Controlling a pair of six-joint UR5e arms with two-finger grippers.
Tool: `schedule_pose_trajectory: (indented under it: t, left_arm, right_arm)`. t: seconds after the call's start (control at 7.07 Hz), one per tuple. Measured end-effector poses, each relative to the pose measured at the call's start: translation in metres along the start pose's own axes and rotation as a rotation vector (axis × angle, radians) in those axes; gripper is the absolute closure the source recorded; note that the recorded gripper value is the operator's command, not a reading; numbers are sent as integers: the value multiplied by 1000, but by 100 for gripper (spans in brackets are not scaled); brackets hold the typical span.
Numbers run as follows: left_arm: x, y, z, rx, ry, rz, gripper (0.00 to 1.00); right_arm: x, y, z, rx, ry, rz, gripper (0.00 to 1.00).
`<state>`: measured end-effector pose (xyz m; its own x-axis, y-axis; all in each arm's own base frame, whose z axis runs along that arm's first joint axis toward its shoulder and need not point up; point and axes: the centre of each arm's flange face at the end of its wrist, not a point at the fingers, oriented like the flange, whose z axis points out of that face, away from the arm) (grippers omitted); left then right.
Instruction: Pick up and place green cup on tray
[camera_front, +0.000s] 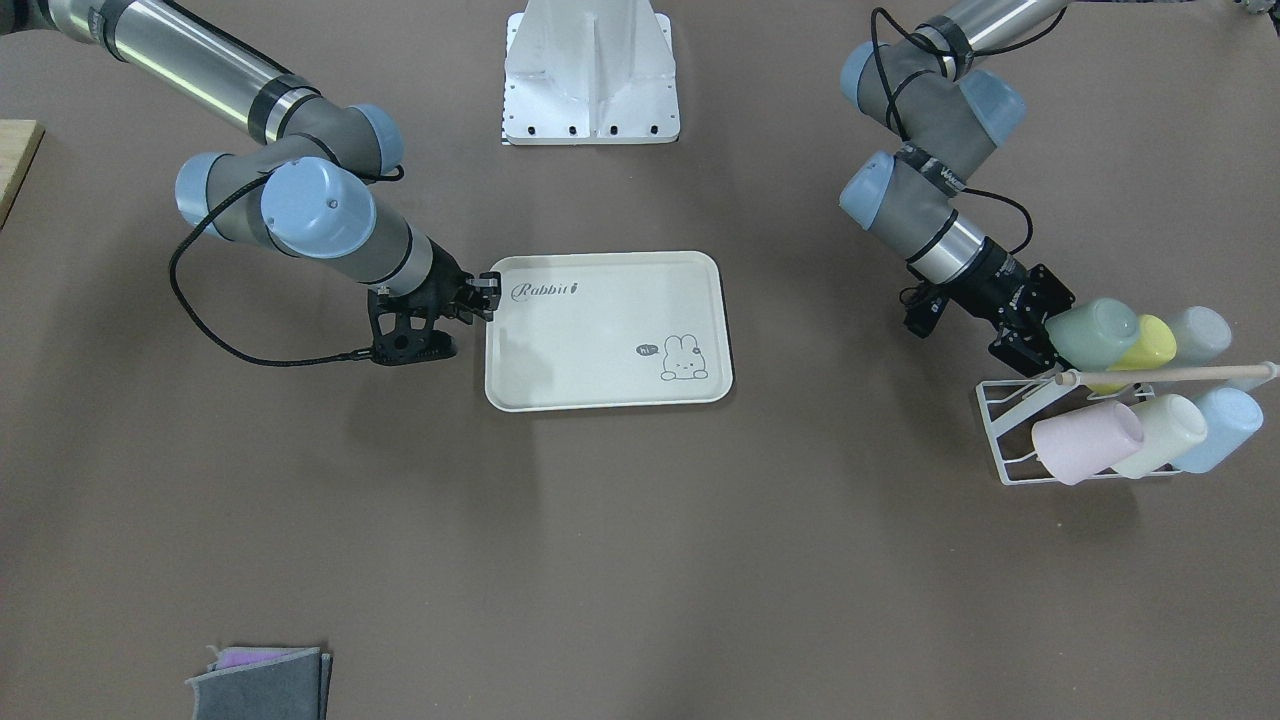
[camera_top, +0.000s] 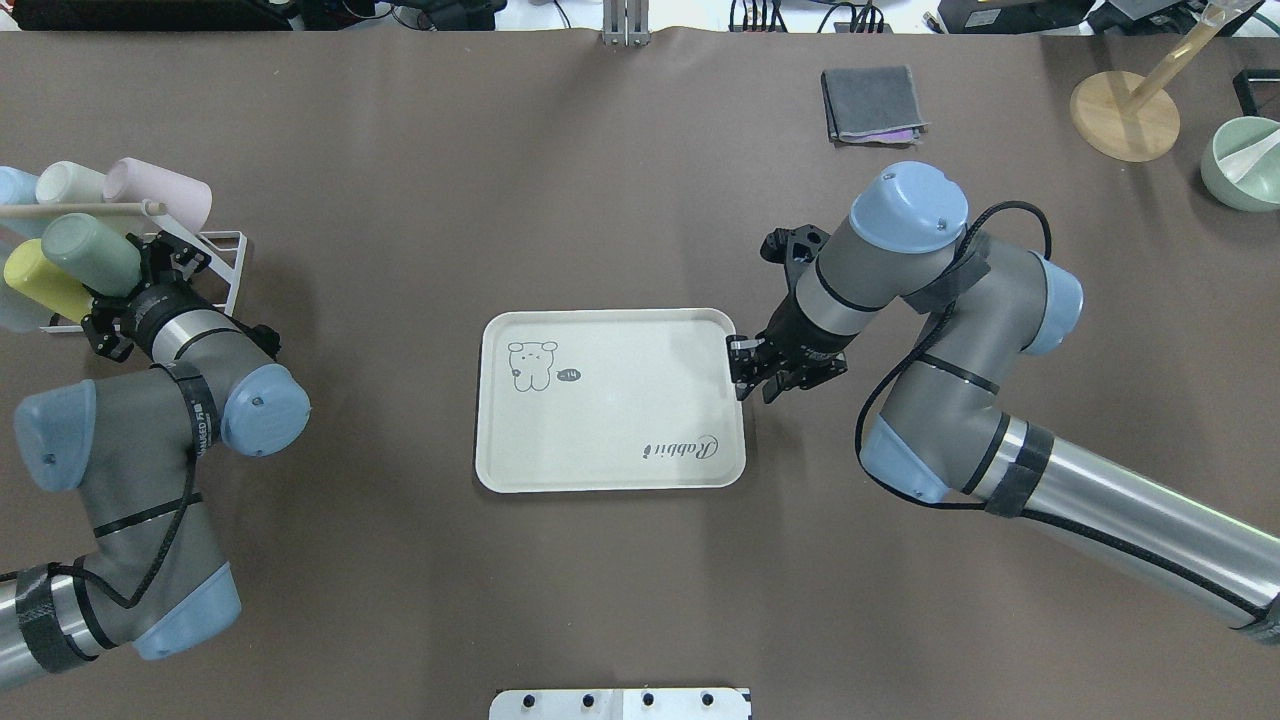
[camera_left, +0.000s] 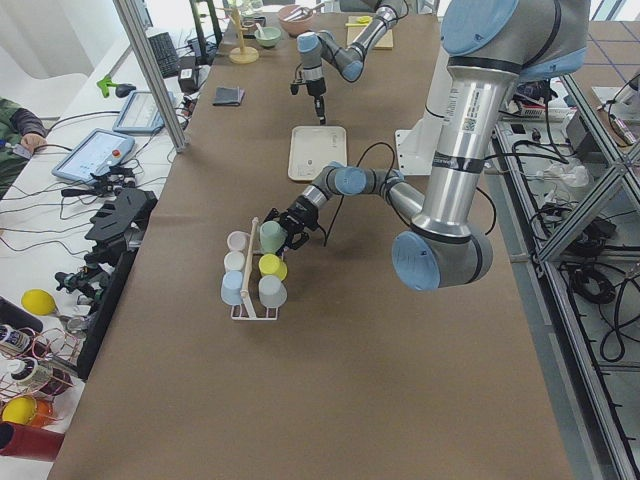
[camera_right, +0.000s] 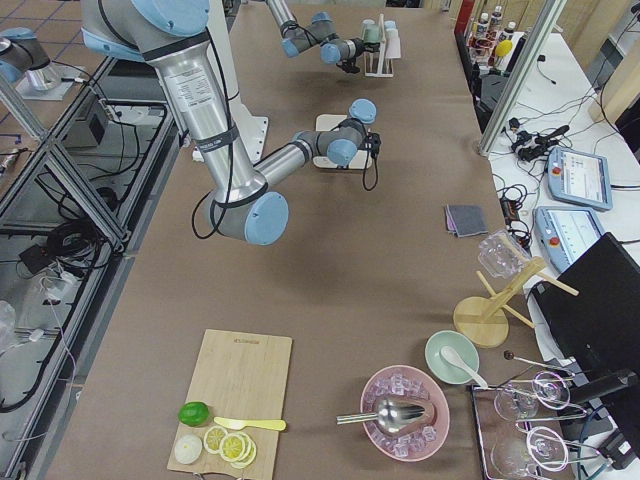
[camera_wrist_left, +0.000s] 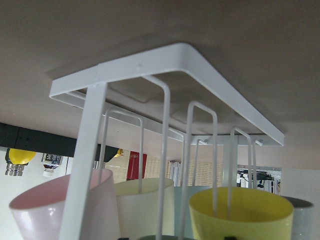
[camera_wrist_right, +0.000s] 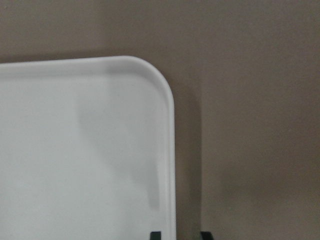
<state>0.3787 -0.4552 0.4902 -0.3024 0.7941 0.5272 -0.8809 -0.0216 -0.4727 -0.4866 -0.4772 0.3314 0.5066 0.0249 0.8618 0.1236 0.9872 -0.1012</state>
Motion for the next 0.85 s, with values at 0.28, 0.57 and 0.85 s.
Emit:
schedule_pose_trajectory:
  t: [0.28,0.57,0.85]
  left_arm:
    - [-2,29,0,0,0,-32,37]
    - [-8,74,-23,11,-11,-48,37]
    - [-28,120,-50,58,-32,-59,42]
  right_arm:
    - [76,-38,-58,31,-6,69,19]
    - [235,-30,-118,77,43,91,19]
    - [405,20,-169,99,152,29,19]
